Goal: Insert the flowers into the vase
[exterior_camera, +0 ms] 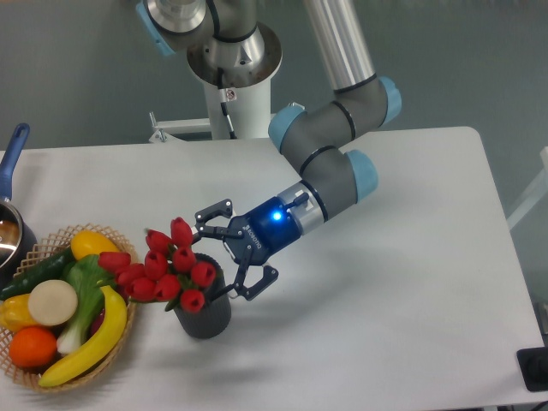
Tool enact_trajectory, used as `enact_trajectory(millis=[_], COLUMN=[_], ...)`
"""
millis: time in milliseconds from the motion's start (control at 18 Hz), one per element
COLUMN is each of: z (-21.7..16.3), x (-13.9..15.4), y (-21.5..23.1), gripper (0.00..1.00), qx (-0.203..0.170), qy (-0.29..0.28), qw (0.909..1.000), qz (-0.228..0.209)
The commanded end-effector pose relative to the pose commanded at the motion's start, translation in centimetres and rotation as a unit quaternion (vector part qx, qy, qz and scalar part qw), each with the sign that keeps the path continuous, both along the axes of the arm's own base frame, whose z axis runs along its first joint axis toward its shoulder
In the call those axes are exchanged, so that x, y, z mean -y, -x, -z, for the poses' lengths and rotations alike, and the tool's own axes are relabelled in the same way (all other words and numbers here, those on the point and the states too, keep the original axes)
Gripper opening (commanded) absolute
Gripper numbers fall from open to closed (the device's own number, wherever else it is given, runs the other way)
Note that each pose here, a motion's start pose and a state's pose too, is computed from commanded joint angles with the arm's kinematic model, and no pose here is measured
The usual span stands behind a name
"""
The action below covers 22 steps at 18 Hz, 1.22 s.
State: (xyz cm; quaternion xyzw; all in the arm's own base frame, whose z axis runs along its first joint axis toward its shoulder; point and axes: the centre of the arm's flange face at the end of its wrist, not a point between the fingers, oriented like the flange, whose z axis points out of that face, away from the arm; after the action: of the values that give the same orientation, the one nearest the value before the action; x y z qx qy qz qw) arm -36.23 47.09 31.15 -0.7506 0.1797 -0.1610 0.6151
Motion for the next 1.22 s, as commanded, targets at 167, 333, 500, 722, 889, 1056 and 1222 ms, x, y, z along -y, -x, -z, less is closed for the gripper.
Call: enact_trajectory(millis=[167, 333, 500, 722, 889, 1056, 1222], z=[-3.0, -6.6, -10.1, -15.7, -18.4, -19.5, -20.4], x=[1.5, 3.9, 6.1, 9.6, 10.1, 11.8, 14.3], y=[0.4, 0.8, 1.3, 1.8, 1.6, 2.0, 2.8], gripper=[1.0, 1.0, 1.0, 1.0, 1.0, 1.0, 1.0], qx=[-0.063, -0.145, -0.222, -0.34, -0.353, -0.388, -0.419], qy=[0.027, 0.081, 0.147, 0.265, 0.281, 0.312, 0.341], qw=[0.9975, 0.9847, 0.9588, 0.8869, 0.8752, 0.855, 0.8331], qz=[-0.02, -0.055, -0.098, -0.166, -0.174, -0.145, -0.12])
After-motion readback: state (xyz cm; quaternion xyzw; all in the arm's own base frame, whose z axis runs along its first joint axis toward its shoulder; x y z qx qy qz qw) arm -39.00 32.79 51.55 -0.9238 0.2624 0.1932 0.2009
